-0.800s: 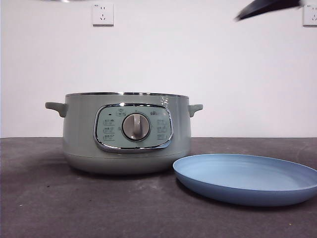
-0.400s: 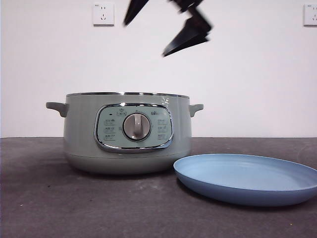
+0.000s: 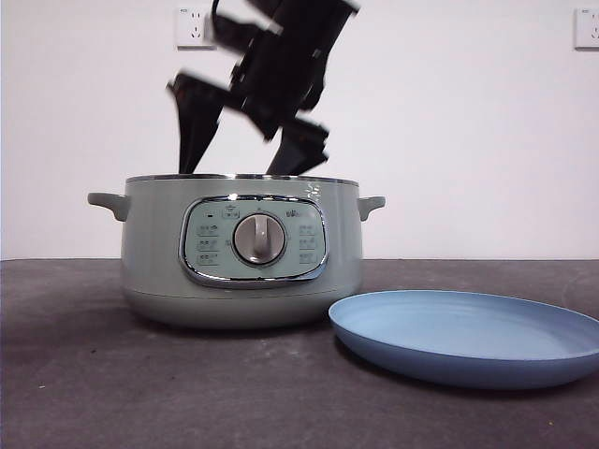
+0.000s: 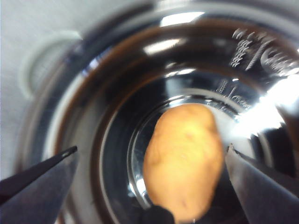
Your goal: Take the potato out from the steamer,put the potato on the plate,close the lid
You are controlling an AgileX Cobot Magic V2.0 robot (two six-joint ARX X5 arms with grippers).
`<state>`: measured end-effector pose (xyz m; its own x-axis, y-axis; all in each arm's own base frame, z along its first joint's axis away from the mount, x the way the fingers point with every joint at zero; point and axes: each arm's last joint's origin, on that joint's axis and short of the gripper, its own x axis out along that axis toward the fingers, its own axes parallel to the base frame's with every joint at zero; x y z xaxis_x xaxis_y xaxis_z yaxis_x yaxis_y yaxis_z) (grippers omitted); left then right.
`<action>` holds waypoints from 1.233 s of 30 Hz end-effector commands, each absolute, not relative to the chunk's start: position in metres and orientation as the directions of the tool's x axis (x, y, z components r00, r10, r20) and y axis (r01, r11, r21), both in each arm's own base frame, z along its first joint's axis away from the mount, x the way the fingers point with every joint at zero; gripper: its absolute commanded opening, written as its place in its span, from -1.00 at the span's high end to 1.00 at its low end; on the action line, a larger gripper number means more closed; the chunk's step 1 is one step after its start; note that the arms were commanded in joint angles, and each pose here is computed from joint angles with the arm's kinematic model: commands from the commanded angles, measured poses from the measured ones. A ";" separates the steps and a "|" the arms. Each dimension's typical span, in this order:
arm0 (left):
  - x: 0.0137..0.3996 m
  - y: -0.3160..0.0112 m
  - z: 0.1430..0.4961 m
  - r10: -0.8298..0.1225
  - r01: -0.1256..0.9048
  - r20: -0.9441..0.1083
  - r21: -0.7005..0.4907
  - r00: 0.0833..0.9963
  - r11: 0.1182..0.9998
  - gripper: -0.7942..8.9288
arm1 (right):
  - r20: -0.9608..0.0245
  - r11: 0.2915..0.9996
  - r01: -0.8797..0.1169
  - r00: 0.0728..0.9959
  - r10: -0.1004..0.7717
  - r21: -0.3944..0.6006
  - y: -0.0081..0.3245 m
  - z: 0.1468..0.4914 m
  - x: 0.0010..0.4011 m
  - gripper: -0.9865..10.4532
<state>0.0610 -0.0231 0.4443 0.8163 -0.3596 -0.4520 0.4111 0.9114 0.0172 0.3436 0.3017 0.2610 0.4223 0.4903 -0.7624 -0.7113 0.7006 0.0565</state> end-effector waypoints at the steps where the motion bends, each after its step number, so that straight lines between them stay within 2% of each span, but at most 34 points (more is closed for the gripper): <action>1: 0.059 -0.022 0.450 -0.367 0.407 -0.403 0.015 0.838 0.913 0.85 | -0.775 0.709 -0.704 0.432 0.462 0.030 0.306 0.248 0.349 -0.38; 5: 0.059 -0.022 0.450 -0.369 0.410 -0.407 0.014 0.836 0.912 0.85 | -0.796 0.719 -0.695 0.425 0.431 0.018 0.308 0.232 0.353 -0.37; 10: 0.059 -0.022 0.450 -0.369 0.410 -0.407 0.014 0.836 0.912 0.85 | -0.810 0.723 -0.691 0.410 0.419 0.024 0.310 0.222 0.355 -0.13; 13: 0.059 -0.022 0.450 -0.369 0.410 -0.407 0.014 0.836 0.912 0.85 | -0.813 0.721 -0.692 0.405 0.419 0.027 0.310 0.220 0.355 0.22; 17: 0.059 -0.023 0.450 -0.369 0.410 -0.407 0.015 0.836 0.912 0.85 | -0.801 0.717 -0.696 0.415 0.431 0.025 0.313 0.222 0.355 0.88; 22: 0.059 -0.023 0.450 -0.369 0.411 -0.406 0.017 0.836 0.911 0.85 | -0.764 0.718 -0.695 0.455 0.458 0.017 0.308 0.247 0.350 0.85; 29: 0.061 -0.023 0.451 -0.372 0.412 -0.394 0.019 0.840 0.911 0.85 | -0.699 0.719 -0.695 0.510 0.502 0.010 0.281 0.322 0.318 0.85; 32: 0.062 -0.024 0.453 -0.378 0.415 -0.375 0.020 0.847 0.910 0.85 | -0.698 0.729 -0.685 0.520 0.492 0.003 0.259 0.354 0.299 0.85; 37: 0.062 -0.025 0.455 -0.418 0.449 -0.349 0.008 0.839 0.894 0.85 | -0.714 0.766 -0.641 0.560 0.421 -0.050 0.222 0.391 0.267 0.85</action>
<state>0.0655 -0.0256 0.4486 0.8220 -0.3949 -0.4103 0.4364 0.8997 0.0085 0.2681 0.2243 0.3913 0.5608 0.4323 -0.7062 -0.6413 0.7662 -0.0402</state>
